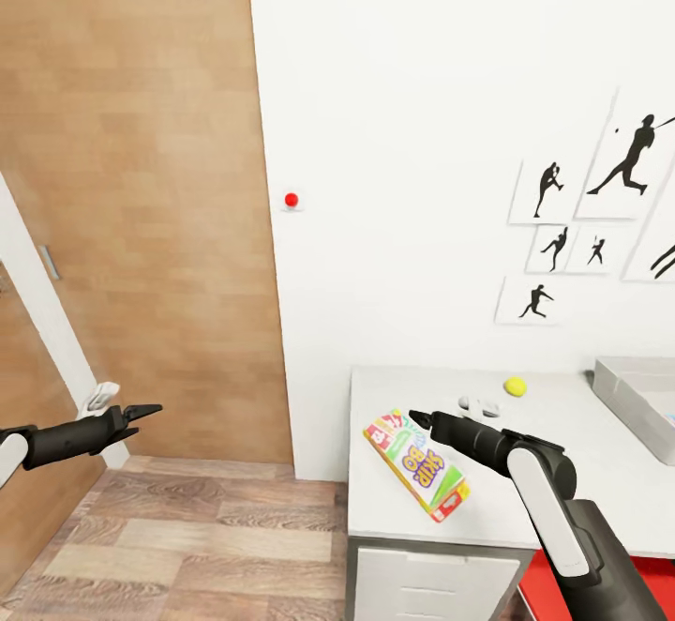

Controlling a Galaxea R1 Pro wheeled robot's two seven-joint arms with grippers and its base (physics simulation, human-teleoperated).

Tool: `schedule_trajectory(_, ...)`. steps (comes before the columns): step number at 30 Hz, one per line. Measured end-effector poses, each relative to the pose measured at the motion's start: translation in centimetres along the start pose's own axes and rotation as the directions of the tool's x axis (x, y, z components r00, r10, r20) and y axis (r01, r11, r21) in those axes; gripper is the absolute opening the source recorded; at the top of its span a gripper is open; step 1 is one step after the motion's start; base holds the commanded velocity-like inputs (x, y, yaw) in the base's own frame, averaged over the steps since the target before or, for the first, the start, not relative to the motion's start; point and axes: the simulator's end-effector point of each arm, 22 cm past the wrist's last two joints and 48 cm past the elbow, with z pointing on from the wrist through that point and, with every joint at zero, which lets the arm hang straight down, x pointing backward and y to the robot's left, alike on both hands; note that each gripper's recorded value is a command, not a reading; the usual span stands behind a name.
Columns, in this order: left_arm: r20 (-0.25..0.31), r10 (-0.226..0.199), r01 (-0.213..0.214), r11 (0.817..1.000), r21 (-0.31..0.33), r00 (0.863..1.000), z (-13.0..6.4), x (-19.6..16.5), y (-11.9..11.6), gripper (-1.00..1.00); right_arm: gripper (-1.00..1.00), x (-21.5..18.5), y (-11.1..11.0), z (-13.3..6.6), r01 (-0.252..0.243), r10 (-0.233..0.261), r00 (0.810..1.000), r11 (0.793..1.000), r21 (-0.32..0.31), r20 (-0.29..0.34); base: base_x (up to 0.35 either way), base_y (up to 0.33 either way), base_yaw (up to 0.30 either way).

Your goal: Put all the toys in the child's room - the three board games (two on the bed and one on the table), the two jigsaw puzzles on the table, and the tennis ball on the table - inside the toy box on the table in the child's room.

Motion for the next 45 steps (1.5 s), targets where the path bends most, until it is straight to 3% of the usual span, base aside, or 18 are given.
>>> schedule_trajectory(12, -0.001, 0.001, -0.001, 1.0, -0.001, 1.0, 0.0, 0.0, 0.0, 1.0, 1.0, 0.0, -0.4, 0.0, -0.002, 0.002, 1.0, 1.0, 0.015, 0.001, 0.107, 0.0, 0.007)
schedule_trajectory(17, -0.005, 0.004, -0.004, 1.0, -0.007, 1.0, 0.1, 0.2, 0.2, 1.0, 1.0, 0.6, -3.2, 0.4, -0.01, 0.013, 1.0, 0.992, 0.126, -0.02, 0.078, 0.0, 0.0)
schedule_trajectory(21, -0.007, 0.005, -0.005, 1.0, -0.01, 1.0, 0.1, 0.2, 0.2, 1.0, 1.0, 1.3, -6.4, 0.6, -0.022, 0.034, 0.999, 0.963, 0.268, -0.041, 0.021, 0.0, 0.0)
schedule_trajectory(26, -0.007, 0.012, -0.012, 1.0, -0.027, 1.0, 0.2, 0.2, 0.5, 1.0, 1.0, 2.4, -7.3, 1.1, -0.037, 0.063, 0.996, 0.935, 0.351, -0.063, 0.005, 0.0, 0.0)
schedule_trajectory(31, 0.003, 0.027, -0.026, 0.99, -0.138, 1.0, 0.8, 0.0, 2.4, 1.0, 1.0, 3.2, -7.3, 1.7, -0.044, 0.082, 0.993, 0.922, 0.384, -0.081, 0.001, 0.0, 0.0)
schedule_trajectory(34, 0.008, 0.028, -0.026, 0.972, -0.234, 1.0, 1.8, -0.1, 3.5, 1.0, 1.0, 3.4, -7.2, 1.8, -0.046, 0.086, 0.993, 0.92, 0.389, -0.087, 0.0, 0.0, 0.0)
schedule_trajectory(37, 0.01, 0.025, -0.021, 0.957, -0.289, 1.0, 2.7, 0.1, 3.9, 1.0, 1.0, 3.5, -7.2, 1.9, -0.046, 0.087, 0.992, 0.919, 0.391, -0.088, 0.0, 0.0, 0.0)
schedule_trajectory(45, 0.03, 0.058, -0.045, 0.944, -0.325, 0.998, 3.3, -0.7, 3.1, 1.0, 1.0, 3.6, -7.0, 1.9, -0.046, 0.088, 0.992, 0.922, 0.385, -0.092, 0.0, 0.001, 0.0)
